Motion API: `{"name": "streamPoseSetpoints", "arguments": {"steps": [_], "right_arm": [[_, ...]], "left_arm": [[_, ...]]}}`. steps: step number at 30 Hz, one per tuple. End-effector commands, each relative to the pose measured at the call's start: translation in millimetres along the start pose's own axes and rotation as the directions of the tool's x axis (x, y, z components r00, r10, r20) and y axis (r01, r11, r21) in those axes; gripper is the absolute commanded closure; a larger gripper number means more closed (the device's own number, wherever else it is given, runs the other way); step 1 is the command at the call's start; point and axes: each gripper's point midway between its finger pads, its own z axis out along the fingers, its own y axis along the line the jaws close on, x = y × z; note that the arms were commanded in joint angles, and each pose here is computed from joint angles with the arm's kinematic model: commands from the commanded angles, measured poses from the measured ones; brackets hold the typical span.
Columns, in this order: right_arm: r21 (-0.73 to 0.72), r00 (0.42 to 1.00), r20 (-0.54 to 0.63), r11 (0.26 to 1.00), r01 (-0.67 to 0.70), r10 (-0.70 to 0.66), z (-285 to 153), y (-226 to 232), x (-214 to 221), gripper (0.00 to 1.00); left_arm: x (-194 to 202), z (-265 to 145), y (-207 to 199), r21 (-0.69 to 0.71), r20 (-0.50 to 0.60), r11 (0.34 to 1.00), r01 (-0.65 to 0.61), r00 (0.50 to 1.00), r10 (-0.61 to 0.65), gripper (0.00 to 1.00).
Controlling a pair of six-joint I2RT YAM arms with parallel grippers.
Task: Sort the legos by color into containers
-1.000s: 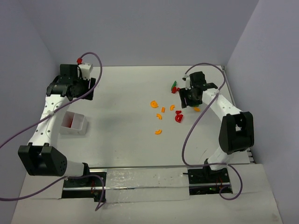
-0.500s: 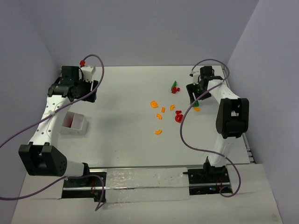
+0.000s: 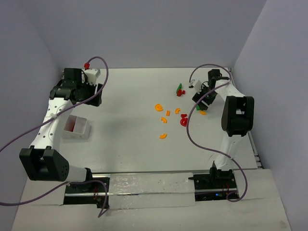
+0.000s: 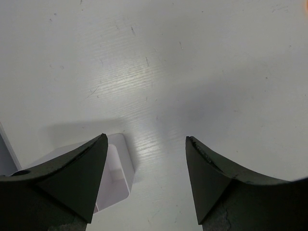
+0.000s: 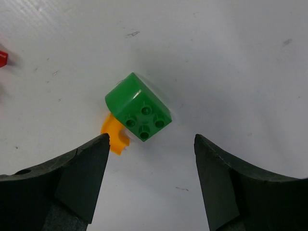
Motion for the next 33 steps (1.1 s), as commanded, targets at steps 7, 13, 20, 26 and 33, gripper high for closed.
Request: {"name": "streamPoseSetpoints", "arguments": {"steps": [7, 13, 20, 26, 33], "right_arm": [[-0.044, 0.989, 0.064, 0.99, 0.136, -0.133, 0.7, -9.0, -12.3, 0.29], [-0.053, 0.989, 0.053, 0.988, 0.143, -0.14, 7.6, -10.3, -9.8, 0.38], [-0.071, 0.987, 0.041, 0.985, 0.155, -0.152, 15.2, -7.3, -5.1, 0.38], [-0.082, 0.986, 0.037, 0.983, 0.163, -0.16, 21.0, -6.7, -3.1, 0.38], [-0.103, 0.982, 0.047, 0.977, 0.187, -0.183, 22.7, -5.7, -7.1, 0.38]], "left_arm": [[-10.2, -0.1, -4.4, 0.026, 0.008, 1.0, 0.0, 1.0, 0.0, 0.25], [-9.9, 0.3, -2.8, 0.017, 0.007, 1.0, 0.0, 1.0, 0.0, 0.25], [-9.7, 2.9, -2.7, 0.019, -0.001, 1.0, 0.006, 1.0, -0.006, 0.24], [-10.1, 3.2, -2.6, 0.018, -0.002, 1.0, 0.007, 1.0, -0.007, 0.24], [-10.4, 4.6, -3.7, 0.025, -0.006, 1.0, 0.014, 1.0, -0.014, 0.24]]}}
